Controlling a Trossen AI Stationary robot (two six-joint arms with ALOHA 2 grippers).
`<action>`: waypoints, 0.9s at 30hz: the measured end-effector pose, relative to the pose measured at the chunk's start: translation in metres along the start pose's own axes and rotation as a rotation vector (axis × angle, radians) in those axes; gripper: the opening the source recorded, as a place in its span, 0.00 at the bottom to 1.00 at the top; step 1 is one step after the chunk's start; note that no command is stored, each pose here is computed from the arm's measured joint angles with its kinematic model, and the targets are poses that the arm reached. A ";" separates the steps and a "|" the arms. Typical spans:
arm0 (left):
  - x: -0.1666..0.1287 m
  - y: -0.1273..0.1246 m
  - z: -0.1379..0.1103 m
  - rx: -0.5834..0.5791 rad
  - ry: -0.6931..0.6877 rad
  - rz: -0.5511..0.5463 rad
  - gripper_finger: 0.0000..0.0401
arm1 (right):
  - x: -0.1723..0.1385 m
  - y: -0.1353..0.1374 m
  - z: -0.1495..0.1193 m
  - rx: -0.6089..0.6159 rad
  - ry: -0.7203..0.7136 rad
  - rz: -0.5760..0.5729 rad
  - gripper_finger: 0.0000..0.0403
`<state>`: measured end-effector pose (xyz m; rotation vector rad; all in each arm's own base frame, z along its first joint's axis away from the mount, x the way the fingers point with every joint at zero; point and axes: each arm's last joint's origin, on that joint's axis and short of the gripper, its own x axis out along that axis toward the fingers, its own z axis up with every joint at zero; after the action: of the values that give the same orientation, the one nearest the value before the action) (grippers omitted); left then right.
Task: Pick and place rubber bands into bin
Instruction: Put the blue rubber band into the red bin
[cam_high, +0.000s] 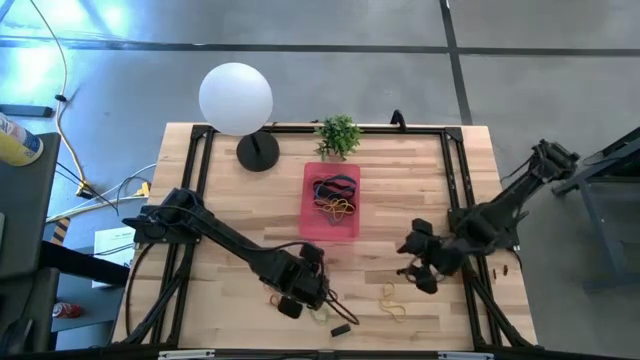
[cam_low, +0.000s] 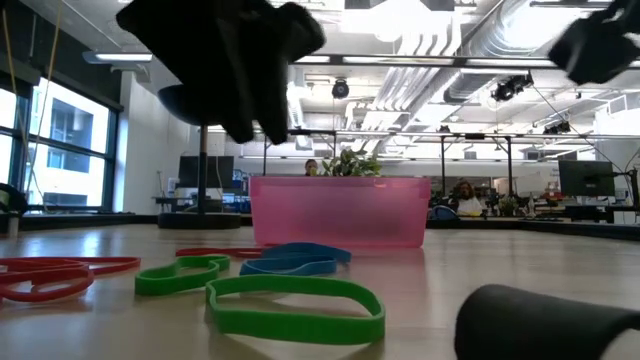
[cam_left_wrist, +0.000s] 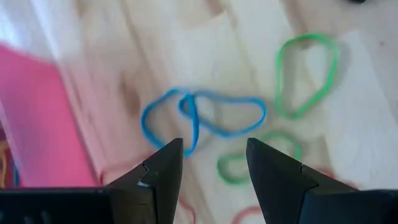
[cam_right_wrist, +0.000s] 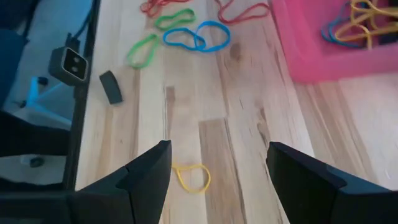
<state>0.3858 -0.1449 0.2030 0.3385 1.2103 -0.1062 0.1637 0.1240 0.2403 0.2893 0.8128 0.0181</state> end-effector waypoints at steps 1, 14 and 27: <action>0.002 0.000 0.001 0.019 -0.021 -0.001 0.41 | -0.001 0.002 -0.004 0.007 0.001 -0.013 0.62; 0.036 0.017 -0.012 0.036 0.007 0.013 0.41 | -0.015 0.016 -0.036 0.117 -0.019 -0.091 0.62; 0.040 0.019 -0.011 0.192 -0.001 -0.017 0.41 | -0.017 0.017 -0.038 0.148 -0.041 -0.099 0.62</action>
<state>0.3946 -0.1196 0.1660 0.4959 1.2046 -0.2381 0.1263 0.1474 0.2318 0.3871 0.7884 -0.1410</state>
